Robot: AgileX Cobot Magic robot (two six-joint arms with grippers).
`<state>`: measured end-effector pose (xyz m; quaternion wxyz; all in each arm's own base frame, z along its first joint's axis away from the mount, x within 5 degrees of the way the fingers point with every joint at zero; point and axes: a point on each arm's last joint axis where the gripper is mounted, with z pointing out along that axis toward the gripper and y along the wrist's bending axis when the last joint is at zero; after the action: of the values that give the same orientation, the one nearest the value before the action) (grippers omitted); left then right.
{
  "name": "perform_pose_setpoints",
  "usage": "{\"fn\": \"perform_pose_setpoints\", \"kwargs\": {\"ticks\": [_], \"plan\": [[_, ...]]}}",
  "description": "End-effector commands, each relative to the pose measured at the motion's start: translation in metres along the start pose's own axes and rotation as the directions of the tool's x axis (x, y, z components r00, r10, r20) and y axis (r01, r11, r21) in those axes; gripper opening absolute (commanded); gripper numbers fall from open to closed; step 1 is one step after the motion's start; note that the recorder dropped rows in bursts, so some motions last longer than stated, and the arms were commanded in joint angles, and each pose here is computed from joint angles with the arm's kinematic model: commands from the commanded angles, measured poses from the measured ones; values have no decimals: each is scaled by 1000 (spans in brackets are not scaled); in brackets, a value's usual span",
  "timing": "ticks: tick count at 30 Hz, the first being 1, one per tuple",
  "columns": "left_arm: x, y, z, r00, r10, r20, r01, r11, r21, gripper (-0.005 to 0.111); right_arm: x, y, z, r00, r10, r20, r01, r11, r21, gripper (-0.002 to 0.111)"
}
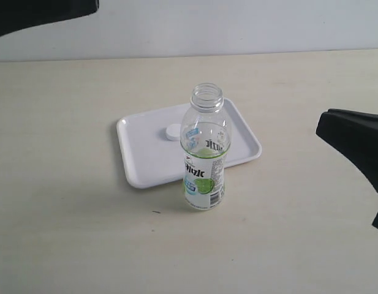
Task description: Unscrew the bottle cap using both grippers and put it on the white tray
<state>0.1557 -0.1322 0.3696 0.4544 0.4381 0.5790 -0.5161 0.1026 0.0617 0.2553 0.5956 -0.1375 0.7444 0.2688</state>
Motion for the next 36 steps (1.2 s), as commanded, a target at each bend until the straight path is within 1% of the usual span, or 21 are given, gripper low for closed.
{"fn": "perform_pose_setpoints", "kwargs": {"ticks": [1,5,7,8,9,10,11,12,13,14,16,18,19,20,22,24,26,29,31,36], "plan": [[2,-1,-1,999,48,-23,-49,999,-5,3,1,2,-1,1000,-9,1,9,1000,-22,0],[2,-4,-3,1000,-19,-22,19,1000,-6,0,1,2,-1,1000,-29,-4,29,999,-28,0],[7,-11,-5,999,-14,-40,13,1000,-8,0,7,5,-1,998,-58,-21,56,996,-70,0],[15,-20,-8,999,-10,-51,9,1000,-9,0,14,6,-1,998,-53,-41,49,994,-94,0],[21,-24,-10,998,-15,-53,15,1000,-9,0,18,5,-1,997,-51,-51,46,995,-90,0],[32,-34,-15,999,-8,-44,6,999,-40,0,28,0,-2,995,-45,-83,41,998,-49,0],[36,-37,-18,999,-3,-38,0,997,-78,0,32,-2,-2,994,-45,-98,42,999,-27,0],[48,-45,-26,1000,23,-18,-26,979,-200,0,38,-6,-3,993,-32,-117,33,999,2,0],[52,-47,-30,999,33,-7,-34,966,-258,0,40,-6,-3,992,-33,-122,33,999,2,0],[62,-56,-39,998,58,33,-43,939,-340,0,45,-6,-3,990,-33,-134,33,999,-2,0],[77,-72,-50,991,95,98,-48,912,-407,0,49,-8,-4,989,-44,-142,46,999,11,0],[97,-83,-60,978,111,175,-16,882,-470,0,49,-9,-4,991,-39,-124,41,999,13,0],[108,-87,-65,971,120,207,2,863,-506,0,50,-9,-4,992,-39,-118,41,999,14,0],[119,-88,-69,967,130,219,10,840,-542,0,51,-9,-4,992,-57,-117,59,998,14,0],[135,-91,-76,957,165,238,8,806,-592,0,56,-10,-5,991,-56,-125,58,998,18,0],[142,-93,-80,946,201,254,0,785,-619,0,56,-11,-5,991,-55,-125,58,998,20,0],[145,-96,-81,939,227,259,-17,782,-624,0,56,-10,-5,992,-28,-124,30,999,20,0],[146,-100,-82,935,260,243,-54,778,-626,0,55,-8,-5,985,131,-114,-130,991,15,0],[146,-100,-82,934,261,244,-54,778,-626,0,55,-8,-5,975,192,-113,-191,981,20,0],[146,-100,-82,934,261,244,-54,778,-626,0,55,-8,-5,973,200,-113,-199,980,21,0]]}}
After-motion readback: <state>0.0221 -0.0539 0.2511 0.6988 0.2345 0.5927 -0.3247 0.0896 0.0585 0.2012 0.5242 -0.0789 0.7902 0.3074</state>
